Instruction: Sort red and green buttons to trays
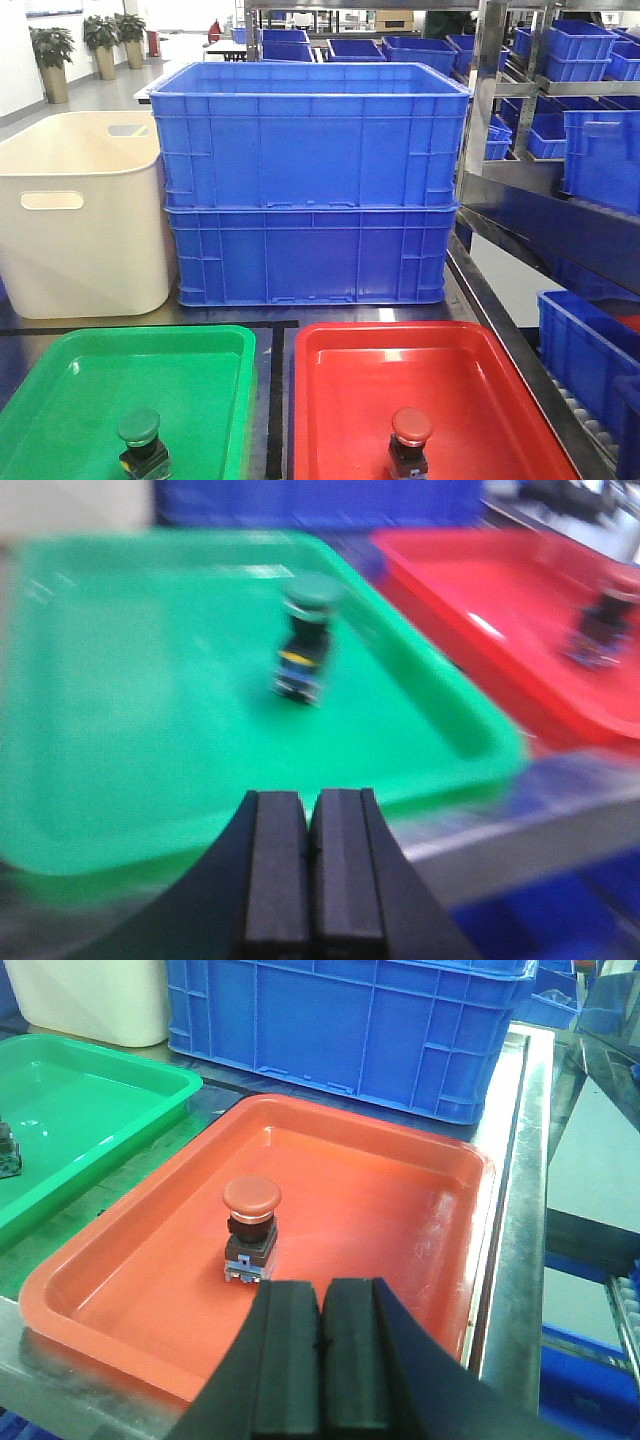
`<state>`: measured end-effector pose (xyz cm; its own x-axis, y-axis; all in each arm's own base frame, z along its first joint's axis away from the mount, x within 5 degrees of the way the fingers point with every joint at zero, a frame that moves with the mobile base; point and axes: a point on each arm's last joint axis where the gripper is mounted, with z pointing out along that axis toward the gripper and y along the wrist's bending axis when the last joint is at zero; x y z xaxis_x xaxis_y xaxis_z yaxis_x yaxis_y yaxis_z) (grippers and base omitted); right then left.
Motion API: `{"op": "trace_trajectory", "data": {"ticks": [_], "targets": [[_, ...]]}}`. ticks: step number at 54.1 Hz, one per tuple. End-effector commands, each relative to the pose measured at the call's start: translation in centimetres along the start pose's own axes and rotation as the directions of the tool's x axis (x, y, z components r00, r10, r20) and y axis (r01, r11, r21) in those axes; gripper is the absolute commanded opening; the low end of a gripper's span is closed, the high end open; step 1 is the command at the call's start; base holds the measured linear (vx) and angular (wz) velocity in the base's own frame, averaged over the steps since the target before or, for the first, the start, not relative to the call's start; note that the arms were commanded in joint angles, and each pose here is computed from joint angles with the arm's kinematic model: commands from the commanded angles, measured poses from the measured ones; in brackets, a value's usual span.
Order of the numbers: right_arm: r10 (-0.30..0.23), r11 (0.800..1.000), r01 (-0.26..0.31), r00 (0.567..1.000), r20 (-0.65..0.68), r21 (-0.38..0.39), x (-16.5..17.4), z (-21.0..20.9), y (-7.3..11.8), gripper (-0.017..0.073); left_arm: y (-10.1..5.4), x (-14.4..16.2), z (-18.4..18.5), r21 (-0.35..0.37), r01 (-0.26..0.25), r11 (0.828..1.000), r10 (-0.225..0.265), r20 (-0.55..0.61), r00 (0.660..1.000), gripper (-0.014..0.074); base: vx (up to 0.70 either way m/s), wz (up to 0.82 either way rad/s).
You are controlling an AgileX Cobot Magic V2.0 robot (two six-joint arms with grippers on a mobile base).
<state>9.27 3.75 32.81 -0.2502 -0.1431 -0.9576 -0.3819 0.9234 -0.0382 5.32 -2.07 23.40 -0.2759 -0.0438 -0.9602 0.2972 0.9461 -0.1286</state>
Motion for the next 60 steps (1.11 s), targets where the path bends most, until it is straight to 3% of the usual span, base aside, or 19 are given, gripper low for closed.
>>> {"op": "trace_trajectory", "data": {"ticks": [1, 5, 10, 13, 60], "targets": [[-0.012, 1.000, 0.012, 0.994, 0.106, 0.002, -1.6, -0.4, 0.0, -0.0010, 0.6, 0.3, -0.3, -0.079, -0.050, 0.996, 0.066, 0.201, 0.977, -0.0006, 0.00, 0.00], [-0.012, 1.000, 0.012, 0.994, 0.106, 0.002, -1.6, -0.4, 0.0, -0.0010, 1.1, 2.1, -0.1, -0.130, -0.069, 0.989, 0.100, 0.249, 0.963, -0.0006, 0.00, 0.00], [-0.012, 1.000, 0.012, 0.995, 0.104, 0.002, -1.6, -0.4, 0.0, -0.0010, 1.7, 3.7, 0.9, -0.174, -0.063, 0.983, 0.106, 0.251, 0.962, -0.0006, 0.00, 0.00], [-0.012, 1.000, 0.012, 0.994, 0.105, 0.002, -1.6, -0.4, 0.0, -0.0010, 1.7, 3.6, 0.8, -0.185, -0.089, 0.979, 0.131, 0.233, 0.964, -0.0006, 0.00, 0.01], [-0.013, 1.000, 0.012, 0.995, 0.102, 0.002, -1.4, -0.3, 0.0, -0.0010, 1.7, 3.6, 0.8, -0.184, -0.084, 0.979, 0.128, 0.239, 0.963, -0.0006, 0.00, 0.00]]}}
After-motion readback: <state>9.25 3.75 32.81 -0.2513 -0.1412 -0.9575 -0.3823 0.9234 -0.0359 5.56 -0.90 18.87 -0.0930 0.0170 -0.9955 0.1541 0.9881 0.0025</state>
